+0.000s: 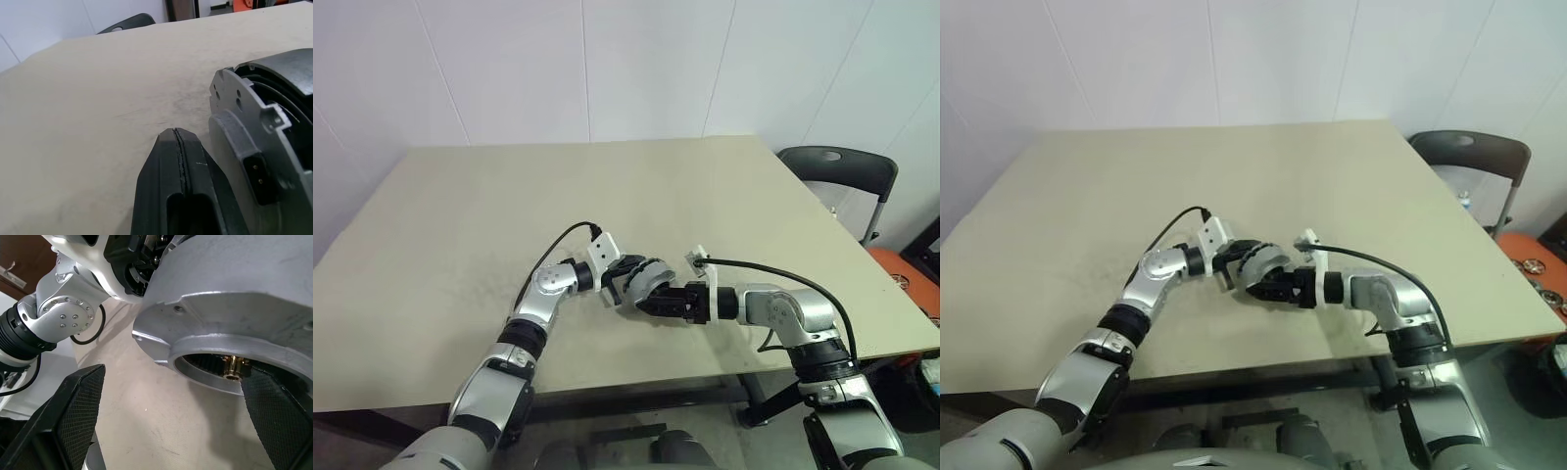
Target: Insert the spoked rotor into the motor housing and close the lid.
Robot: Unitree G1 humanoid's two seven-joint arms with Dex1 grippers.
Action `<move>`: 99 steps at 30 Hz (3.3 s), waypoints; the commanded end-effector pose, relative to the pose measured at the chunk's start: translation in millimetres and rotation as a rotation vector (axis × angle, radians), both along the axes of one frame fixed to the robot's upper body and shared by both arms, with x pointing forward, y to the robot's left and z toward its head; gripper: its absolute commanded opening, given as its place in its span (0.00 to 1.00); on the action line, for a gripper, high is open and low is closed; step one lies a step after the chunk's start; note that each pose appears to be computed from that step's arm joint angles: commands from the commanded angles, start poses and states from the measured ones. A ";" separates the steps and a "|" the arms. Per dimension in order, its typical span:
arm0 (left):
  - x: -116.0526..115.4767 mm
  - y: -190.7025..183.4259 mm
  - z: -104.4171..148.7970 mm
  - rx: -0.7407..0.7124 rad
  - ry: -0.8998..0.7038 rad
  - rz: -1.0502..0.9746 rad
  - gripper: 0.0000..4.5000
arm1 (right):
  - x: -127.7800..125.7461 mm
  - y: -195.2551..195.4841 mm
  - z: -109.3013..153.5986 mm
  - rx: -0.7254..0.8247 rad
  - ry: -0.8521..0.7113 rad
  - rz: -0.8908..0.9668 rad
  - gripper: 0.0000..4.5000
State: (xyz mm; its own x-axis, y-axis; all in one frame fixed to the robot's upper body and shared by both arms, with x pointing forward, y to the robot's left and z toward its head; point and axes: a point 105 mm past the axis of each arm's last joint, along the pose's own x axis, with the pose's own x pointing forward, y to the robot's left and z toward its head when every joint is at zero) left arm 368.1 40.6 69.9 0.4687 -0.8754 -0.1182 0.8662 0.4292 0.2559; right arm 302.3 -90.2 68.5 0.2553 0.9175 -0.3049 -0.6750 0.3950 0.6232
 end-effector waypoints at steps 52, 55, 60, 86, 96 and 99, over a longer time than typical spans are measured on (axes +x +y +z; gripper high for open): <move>-37.1 -14.2 -7.4 -0.048 0.142 -0.177 0.00 | 2.8 -55.2 -2.0 0.053 0.009 -0.041 1.00; -36.8 -14.3 -8.1 -0.047 0.140 -0.173 0.00 | 6.1 -49.7 -4.8 0.062 0.012 -0.076 0.87; -36.6 -13.9 -8.6 -0.045 0.138 -0.171 0.00 | -1.1 -43.9 -4.7 0.085 0.020 -0.057 0.55; -21.3 -1.0 -1.1 -0.097 0.112 -0.051 0.00 | 6.1 -29.0 -2.7 0.172 0.010 -0.103 0.53; -23.1 2.0 -3.6 -0.097 0.117 -0.039 0.00 | 35.6 -29.1 12.1 0.381 0.074 -0.336 0.53; -22.2 3.2 -3.3 -0.096 0.116 -0.035 0.00 | 36.4 -31.2 9.4 0.361 0.081 -0.348 0.47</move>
